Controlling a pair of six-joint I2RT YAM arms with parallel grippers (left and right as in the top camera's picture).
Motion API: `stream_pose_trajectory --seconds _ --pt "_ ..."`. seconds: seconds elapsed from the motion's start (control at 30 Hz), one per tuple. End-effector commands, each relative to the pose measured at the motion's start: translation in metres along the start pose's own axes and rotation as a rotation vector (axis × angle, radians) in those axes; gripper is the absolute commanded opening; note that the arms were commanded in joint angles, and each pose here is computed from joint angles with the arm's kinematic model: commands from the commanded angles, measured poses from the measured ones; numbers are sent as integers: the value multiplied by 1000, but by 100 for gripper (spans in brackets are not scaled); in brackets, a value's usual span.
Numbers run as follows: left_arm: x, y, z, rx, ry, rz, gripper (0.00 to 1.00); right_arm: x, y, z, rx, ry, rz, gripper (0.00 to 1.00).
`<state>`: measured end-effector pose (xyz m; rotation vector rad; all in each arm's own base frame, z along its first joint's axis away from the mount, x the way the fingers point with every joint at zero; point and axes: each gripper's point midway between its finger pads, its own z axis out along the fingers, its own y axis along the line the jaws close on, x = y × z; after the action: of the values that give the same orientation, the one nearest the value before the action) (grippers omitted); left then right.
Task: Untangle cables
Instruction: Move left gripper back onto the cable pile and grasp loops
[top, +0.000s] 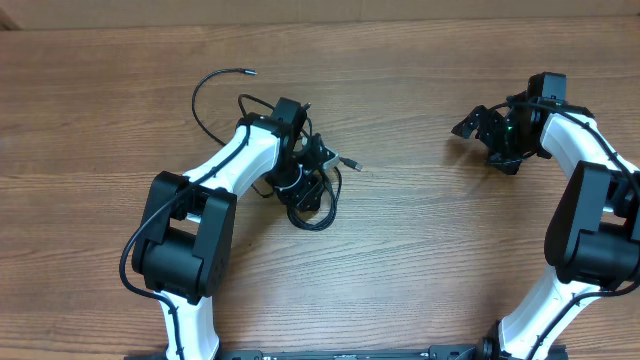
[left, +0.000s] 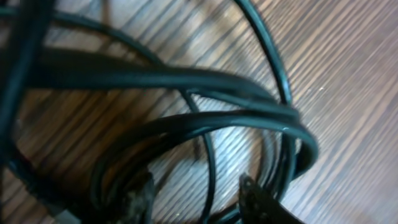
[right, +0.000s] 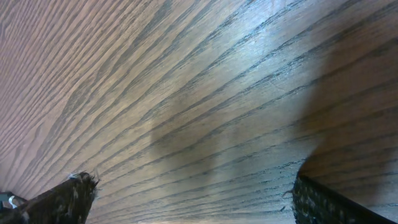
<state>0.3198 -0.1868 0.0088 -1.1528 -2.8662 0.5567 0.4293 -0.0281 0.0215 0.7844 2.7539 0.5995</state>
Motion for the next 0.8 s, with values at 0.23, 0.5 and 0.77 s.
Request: stream_pose_trajectory --seconds 0.23,0.5,0.77 --pt "8 4 14 -19 -5 -1 4 7 -9 8 24 21 8 100" --pt "-30 -43 -79 56 -183 63 4 7 -9 8 24 21 8 100" --pt "-42 -108 -218 -3 -553 216 4 7 -9 8 24 21 8 100"
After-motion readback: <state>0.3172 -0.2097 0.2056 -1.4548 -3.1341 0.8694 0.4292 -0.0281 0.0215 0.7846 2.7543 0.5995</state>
